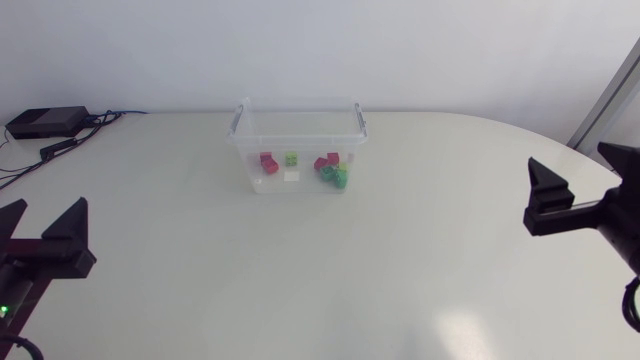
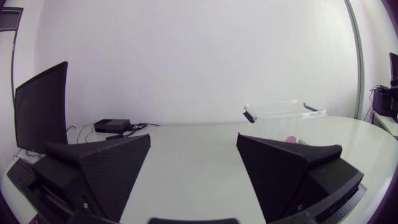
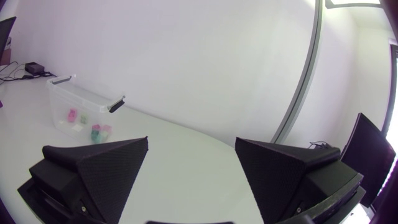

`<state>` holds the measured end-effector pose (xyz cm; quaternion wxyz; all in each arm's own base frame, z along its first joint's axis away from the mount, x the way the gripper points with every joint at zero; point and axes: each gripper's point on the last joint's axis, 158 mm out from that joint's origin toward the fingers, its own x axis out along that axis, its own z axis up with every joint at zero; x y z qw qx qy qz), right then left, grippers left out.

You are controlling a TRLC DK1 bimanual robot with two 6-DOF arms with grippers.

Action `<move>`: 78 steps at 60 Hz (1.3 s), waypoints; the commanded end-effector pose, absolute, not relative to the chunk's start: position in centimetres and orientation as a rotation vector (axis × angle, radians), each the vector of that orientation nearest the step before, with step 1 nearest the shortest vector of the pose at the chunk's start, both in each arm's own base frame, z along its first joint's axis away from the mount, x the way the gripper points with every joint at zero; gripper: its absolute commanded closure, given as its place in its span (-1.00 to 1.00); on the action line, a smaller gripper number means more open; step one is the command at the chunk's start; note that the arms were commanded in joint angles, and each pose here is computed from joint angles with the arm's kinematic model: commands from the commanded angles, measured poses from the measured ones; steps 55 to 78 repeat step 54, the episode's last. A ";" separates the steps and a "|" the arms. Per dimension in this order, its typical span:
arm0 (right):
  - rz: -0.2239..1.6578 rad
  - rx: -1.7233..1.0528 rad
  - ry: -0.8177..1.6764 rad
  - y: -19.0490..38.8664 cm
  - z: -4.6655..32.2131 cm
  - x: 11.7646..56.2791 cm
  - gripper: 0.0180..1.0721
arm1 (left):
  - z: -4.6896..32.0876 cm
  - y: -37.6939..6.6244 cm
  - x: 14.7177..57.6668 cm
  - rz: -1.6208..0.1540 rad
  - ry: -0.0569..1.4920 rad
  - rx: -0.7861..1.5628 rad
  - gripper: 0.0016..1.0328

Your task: Place the duplo bricks in the container

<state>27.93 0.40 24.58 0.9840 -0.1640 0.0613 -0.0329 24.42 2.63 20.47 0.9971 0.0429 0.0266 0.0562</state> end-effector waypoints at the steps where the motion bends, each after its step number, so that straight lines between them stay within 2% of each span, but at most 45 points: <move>1: -0.072 -0.282 0.116 0.0 23.3 27.5 -0.93 | 19.5 2.2 24.6 0.091 0.055 0.074 -0.86; 44: -0.011 -0.004 0.058 -0.2 15.0 25.4 -0.93 | 15.1 -0.3 25.4 -0.016 0.061 0.000 -0.86; 78: -0.010 0.000 0.057 -0.2 14.9 25.4 -0.93 | 15.0 -0.3 25.4 -0.017 0.061 -0.001 -0.86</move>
